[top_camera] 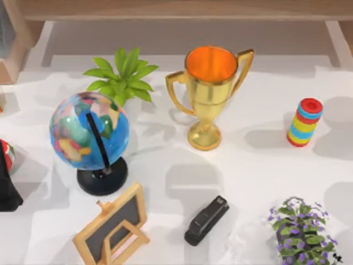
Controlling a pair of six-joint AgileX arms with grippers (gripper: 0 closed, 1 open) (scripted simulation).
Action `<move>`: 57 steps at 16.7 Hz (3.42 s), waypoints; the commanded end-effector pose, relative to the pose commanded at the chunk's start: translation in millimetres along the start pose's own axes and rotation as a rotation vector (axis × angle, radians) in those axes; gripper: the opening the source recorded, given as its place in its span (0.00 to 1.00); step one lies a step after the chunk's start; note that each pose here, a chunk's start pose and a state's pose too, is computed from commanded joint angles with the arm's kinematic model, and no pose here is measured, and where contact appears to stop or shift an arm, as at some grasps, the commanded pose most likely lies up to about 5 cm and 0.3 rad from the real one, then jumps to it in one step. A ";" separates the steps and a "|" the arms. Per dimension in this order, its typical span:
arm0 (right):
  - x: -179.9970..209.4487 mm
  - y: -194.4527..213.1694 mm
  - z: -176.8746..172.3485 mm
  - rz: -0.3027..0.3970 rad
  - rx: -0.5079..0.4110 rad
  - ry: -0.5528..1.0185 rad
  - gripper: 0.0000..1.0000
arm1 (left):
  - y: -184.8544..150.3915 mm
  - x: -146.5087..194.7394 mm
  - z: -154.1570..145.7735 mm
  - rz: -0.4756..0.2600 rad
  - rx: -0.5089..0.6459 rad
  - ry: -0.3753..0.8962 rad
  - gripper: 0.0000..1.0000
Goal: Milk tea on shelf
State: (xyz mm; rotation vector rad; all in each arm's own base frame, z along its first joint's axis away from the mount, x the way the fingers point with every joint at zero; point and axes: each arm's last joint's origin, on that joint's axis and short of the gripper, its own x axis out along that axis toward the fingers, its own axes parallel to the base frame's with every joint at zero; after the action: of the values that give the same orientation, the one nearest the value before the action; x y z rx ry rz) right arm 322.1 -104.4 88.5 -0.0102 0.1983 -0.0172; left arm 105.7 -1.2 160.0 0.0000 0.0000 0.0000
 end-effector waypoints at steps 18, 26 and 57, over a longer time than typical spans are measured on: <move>-0.4 -0.6 0.1 -0.002 0.002 0.000 0.00 | 0.0 0.0 0.0 0.000 0.000 0.000 1.00; -2.3 -0.7 9.9 -0.002 0.002 0.000 0.00 | 0.0 0.0 0.0 0.000 0.000 0.000 1.00; 49.1 306.6 218.9 0.032 0.020 0.003 0.00 | 0.0 0.0 0.0 0.000 0.000 0.000 1.00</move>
State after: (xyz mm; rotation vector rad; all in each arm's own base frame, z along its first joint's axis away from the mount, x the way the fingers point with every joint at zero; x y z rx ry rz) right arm 418.4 203.1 289.8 0.0132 0.2015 0.0127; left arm 105.7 -1.2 160.0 0.0000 0.0000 0.0000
